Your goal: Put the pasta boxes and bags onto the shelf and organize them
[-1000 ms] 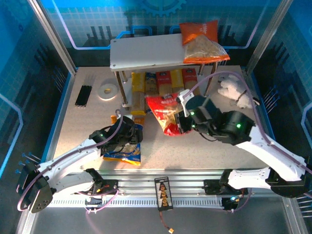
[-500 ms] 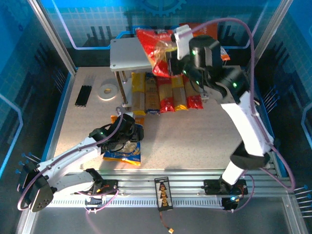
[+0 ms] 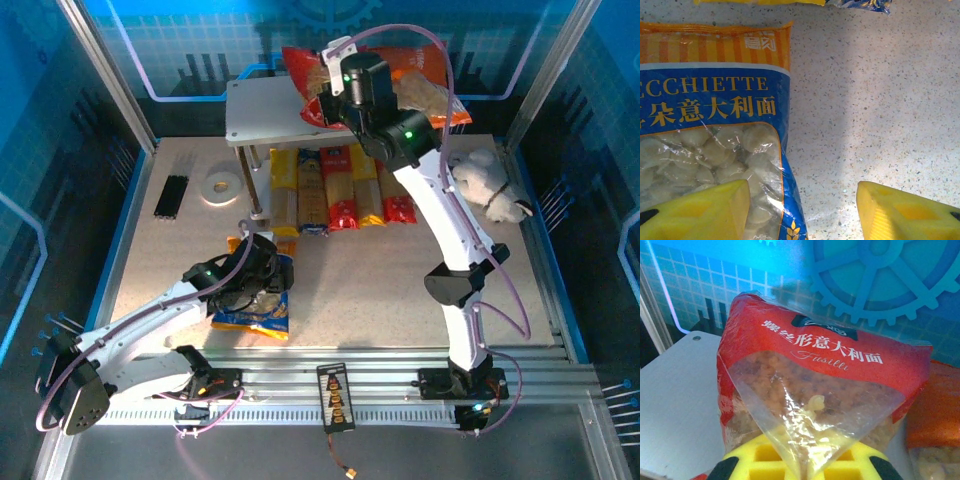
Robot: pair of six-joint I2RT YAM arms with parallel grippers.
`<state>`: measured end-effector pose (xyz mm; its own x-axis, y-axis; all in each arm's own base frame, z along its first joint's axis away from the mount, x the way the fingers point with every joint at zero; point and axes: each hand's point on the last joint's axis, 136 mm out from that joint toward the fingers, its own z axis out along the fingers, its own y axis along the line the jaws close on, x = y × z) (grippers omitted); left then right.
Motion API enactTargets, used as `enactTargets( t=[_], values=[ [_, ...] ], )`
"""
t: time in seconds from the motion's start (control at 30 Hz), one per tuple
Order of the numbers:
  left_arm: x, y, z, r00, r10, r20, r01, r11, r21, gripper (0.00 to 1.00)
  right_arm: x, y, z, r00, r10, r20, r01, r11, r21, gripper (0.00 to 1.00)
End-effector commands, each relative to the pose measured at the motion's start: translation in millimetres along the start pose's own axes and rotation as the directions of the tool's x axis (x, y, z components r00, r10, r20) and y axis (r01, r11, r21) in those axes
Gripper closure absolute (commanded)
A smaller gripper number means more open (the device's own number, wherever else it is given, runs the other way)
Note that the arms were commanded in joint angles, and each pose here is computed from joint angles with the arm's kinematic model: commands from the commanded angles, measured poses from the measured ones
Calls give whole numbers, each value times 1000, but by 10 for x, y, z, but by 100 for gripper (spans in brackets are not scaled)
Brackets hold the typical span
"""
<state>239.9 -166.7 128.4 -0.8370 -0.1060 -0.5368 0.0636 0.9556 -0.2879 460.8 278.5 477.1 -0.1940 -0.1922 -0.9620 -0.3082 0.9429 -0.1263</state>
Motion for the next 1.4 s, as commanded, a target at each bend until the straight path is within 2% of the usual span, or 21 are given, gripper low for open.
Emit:
enactTargets(
  t=[0.0, 0.3, 0.77, 1.2, 1.23, 1.27, 1.37],
  values=[
    [-93, -22, -82, 1000, 18, 25, -18, 1000, -7, 41, -800, -505, -342, 955, 88, 285, -119, 989, 93, 100],
    [-72, -10, -79, 1000, 16, 17, -16, 1000, -11, 41, -660, -724, -140, 964, 73, 255, -117, 980, 160, 100],
    [-63, 5, -78, 1000, 16, 17, -15, 1000, -15, 41, -434, -732, 75, 982, 46, 183, -79, 980, 181, 100],
    [-37, 8, -37, 1000, 15, 11, -15, 1000, -12, 40, 83, -560, 329, 1000, 24, 10, -25, 990, 140, 100],
    [-34, 9, -36, 1000, 15, 10, -14, 1000, -12, 40, 115, -554, 338, 1000, 25, -1, -25, 990, 137, 98],
    [-40, 5, -41, 1000, 15, 12, -15, 1000, -10, 40, 145, -538, 346, 999, 30, -12, -28, 991, 130, 89],
    [-38, 7, -39, 1000, 17, 11, -16, 1000, -11, 38, 208, -509, 345, 999, 37, -36, -33, 993, 114, 55]
  ],
)
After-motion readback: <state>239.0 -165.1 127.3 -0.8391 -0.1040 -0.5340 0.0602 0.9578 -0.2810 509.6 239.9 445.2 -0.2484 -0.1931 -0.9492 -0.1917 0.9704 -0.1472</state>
